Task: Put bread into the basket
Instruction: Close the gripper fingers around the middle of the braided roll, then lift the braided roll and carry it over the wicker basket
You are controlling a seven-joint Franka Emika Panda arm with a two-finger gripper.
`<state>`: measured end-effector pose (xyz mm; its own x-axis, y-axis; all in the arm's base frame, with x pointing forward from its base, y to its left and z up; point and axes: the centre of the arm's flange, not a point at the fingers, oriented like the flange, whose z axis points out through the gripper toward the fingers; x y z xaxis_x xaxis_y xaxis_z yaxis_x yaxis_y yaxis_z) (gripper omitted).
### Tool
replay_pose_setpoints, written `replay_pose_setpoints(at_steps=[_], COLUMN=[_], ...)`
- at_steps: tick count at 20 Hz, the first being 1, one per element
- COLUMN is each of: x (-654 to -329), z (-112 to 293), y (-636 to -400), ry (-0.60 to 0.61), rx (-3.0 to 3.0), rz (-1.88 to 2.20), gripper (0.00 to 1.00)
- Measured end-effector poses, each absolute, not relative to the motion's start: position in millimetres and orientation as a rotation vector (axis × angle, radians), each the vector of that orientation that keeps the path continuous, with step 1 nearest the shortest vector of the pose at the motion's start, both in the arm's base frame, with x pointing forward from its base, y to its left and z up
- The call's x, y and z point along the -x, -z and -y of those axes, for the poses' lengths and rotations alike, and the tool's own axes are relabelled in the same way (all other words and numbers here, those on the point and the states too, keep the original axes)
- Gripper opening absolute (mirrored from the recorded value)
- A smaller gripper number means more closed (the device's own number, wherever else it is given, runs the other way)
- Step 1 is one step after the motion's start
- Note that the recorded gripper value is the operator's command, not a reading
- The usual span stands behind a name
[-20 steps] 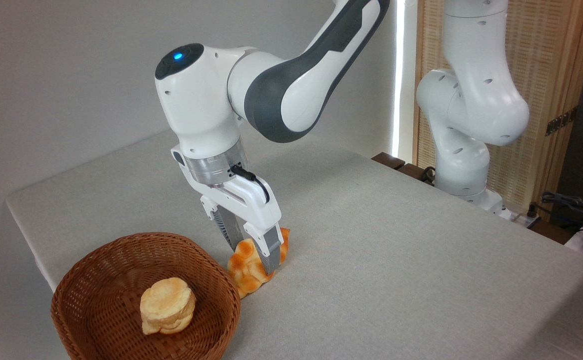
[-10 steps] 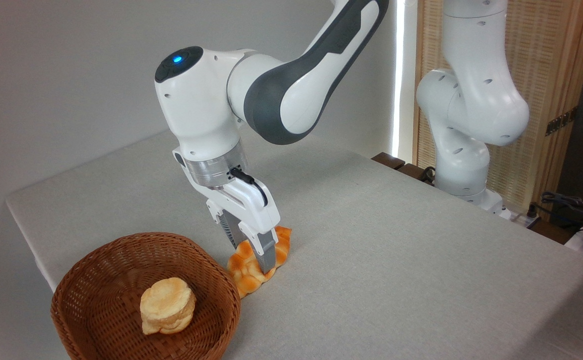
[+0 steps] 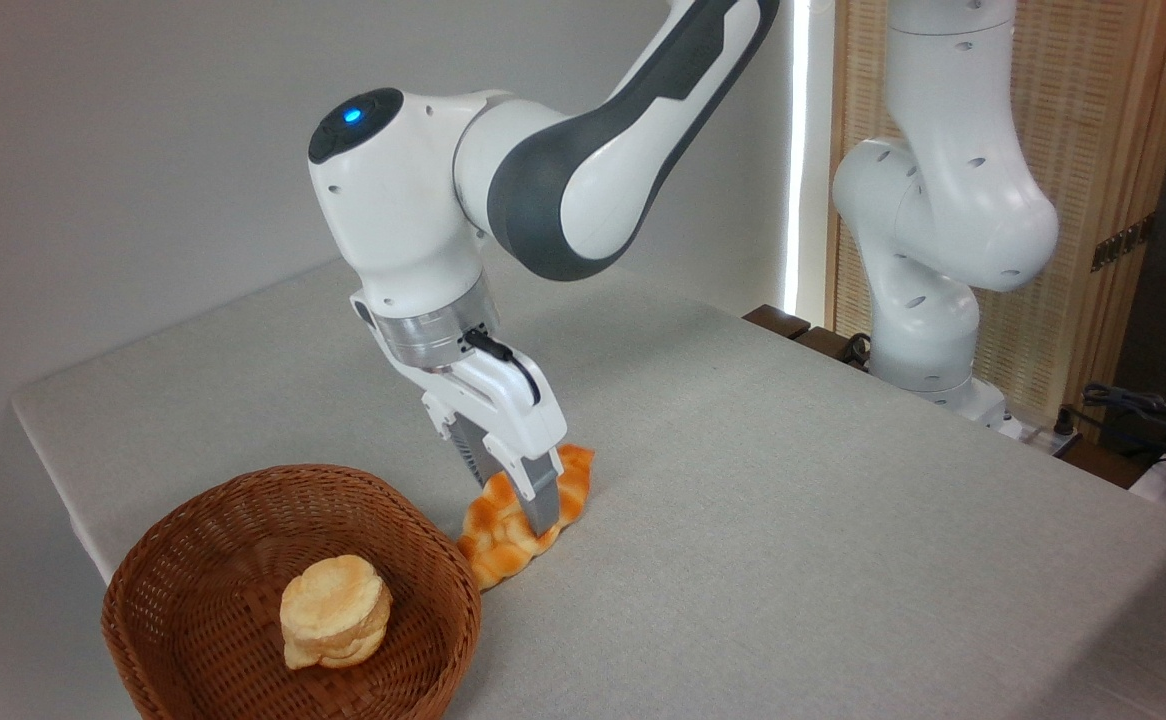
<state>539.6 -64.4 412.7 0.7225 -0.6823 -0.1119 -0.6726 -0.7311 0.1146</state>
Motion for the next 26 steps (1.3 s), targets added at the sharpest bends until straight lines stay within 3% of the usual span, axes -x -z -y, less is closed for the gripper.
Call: replay_pose_setpoints(at_steps=[8, 12, 15, 20, 23, 26], x=[-525, -512, -510, -524, -545, -567], z=[65, 68, 78, 100, 99, 100], y=[-437, -473, -511, -552, -551, -538], ry=[0.254, 0.25, 0.151, -0.063, -0.217, -0.308], rx=[-2.822, -2.792, -2.8, -2.814, -2.818, -2.82], rz=[1.161, 1.212, 1.255, 1.311, 1.257, 1.204], gripper=[0.28, 0.3, 0.37, 0.38, 0.41, 0.61])
